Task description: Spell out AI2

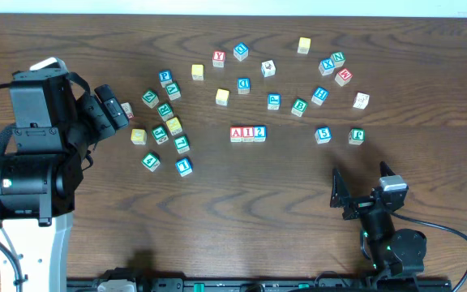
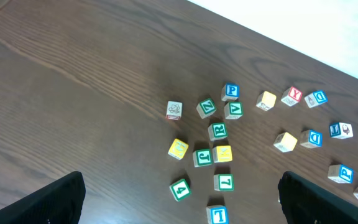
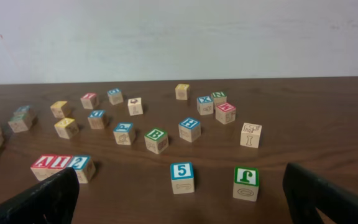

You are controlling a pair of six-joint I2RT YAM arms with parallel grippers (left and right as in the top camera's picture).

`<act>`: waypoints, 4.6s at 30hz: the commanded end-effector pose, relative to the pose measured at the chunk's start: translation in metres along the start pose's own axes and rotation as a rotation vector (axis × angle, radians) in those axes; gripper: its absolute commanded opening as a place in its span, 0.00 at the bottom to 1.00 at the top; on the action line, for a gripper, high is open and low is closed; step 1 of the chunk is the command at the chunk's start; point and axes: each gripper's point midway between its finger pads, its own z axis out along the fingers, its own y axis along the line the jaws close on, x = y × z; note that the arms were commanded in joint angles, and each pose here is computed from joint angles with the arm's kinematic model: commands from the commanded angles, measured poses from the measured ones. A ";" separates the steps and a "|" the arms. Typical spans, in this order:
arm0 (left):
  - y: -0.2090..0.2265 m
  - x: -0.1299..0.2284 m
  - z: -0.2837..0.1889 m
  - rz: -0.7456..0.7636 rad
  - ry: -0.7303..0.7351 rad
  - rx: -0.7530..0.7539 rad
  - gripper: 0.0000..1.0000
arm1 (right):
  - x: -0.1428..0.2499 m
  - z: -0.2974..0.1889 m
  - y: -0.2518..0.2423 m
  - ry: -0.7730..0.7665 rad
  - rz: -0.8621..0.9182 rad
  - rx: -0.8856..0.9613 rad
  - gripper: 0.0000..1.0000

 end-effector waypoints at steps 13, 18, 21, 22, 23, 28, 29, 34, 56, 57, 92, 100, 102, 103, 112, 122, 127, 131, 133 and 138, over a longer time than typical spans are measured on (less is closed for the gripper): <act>0.003 -0.004 -0.001 0.001 -0.012 -0.013 0.98 | 0.000 0.000 0.000 -0.002 0.009 -0.004 0.99; 0.003 -0.004 -0.001 0.001 -0.012 -0.013 0.98 | 0.000 0.000 0.000 -0.002 0.009 -0.004 0.99; 0.003 -0.004 -0.001 0.001 -0.012 -0.013 0.98 | 0.000 0.000 0.000 -0.002 0.009 -0.004 0.99; 0.003 -0.004 -0.001 0.001 -0.012 -0.013 0.98 | 0.000 0.000 0.000 -0.002 0.009 -0.004 0.99; 0.003 -0.004 -0.001 0.001 -0.012 -0.013 0.98 | 0.000 0.000 0.000 -0.002 0.009 -0.004 0.99; 0.003 -0.004 -0.002 0.000 -0.016 -0.012 0.98 | 0.000 0.000 0.000 -0.002 0.009 -0.004 0.99; 0.003 -0.004 -0.005 -0.001 -0.021 -0.010 0.98 | 0.000 0.000 0.000 -0.002 0.009 -0.004 0.99; 0.009 0.007 -0.016 -0.002 -0.039 0.001 0.98 | 0.000 0.000 0.000 -0.002 0.009 -0.004 0.99; 0.065 0.068 -0.049 -0.034 -0.415 -0.016 0.98 | 0.000 0.000 0.000 -0.002 0.009 -0.004 0.99; 0.064 0.069 -0.044 -0.028 -0.448 -0.006 0.98 | 0.000 0.000 0.000 -0.002 0.009 -0.004 0.99; 0.064 0.139 0.069 0.159 -0.715 0.083 0.98 | 0.000 0.000 0.000 -0.002 0.009 -0.004 0.99; 0.064 0.160 0.085 0.179 -0.607 0.092 0.98 | 0.000 0.000 0.000 -0.002 0.009 -0.004 0.99; 0.064 0.160 0.085 0.179 -0.607 0.092 0.98 | 0.000 0.000 0.000 -0.002 0.009 -0.004 0.99; 0.064 0.160 0.085 0.178 -0.607 0.091 0.98 | 0.000 0.000 0.000 -0.002 0.009 -0.004 0.99; 0.064 0.160 0.085 0.179 -0.605 0.091 0.98 | 0.000 0.000 0.000 -0.002 0.009 -0.004 0.99; 0.064 0.160 0.085 0.179 -0.605 0.091 0.98 | 0.000 0.000 0.000 -0.002 0.009 -0.004 0.99; 0.064 0.160 0.085 0.179 -0.605 0.091 0.98 | 0.000 0.000 0.000 -0.002 0.009 -0.004 0.99; 0.064 0.160 0.085 0.179 -0.605 0.091 0.98 | 0.000 0.000 0.000 -0.002 0.009 -0.004 0.99; 0.064 0.160 0.085 0.179 -0.605 0.091 0.98 | 0.000 0.000 0.000 -0.002 0.009 -0.004 0.99; 0.064 0.160 0.085 0.179 -0.605 0.091 0.98 | 0.000 0.000 0.000 -0.002 0.009 -0.004 0.99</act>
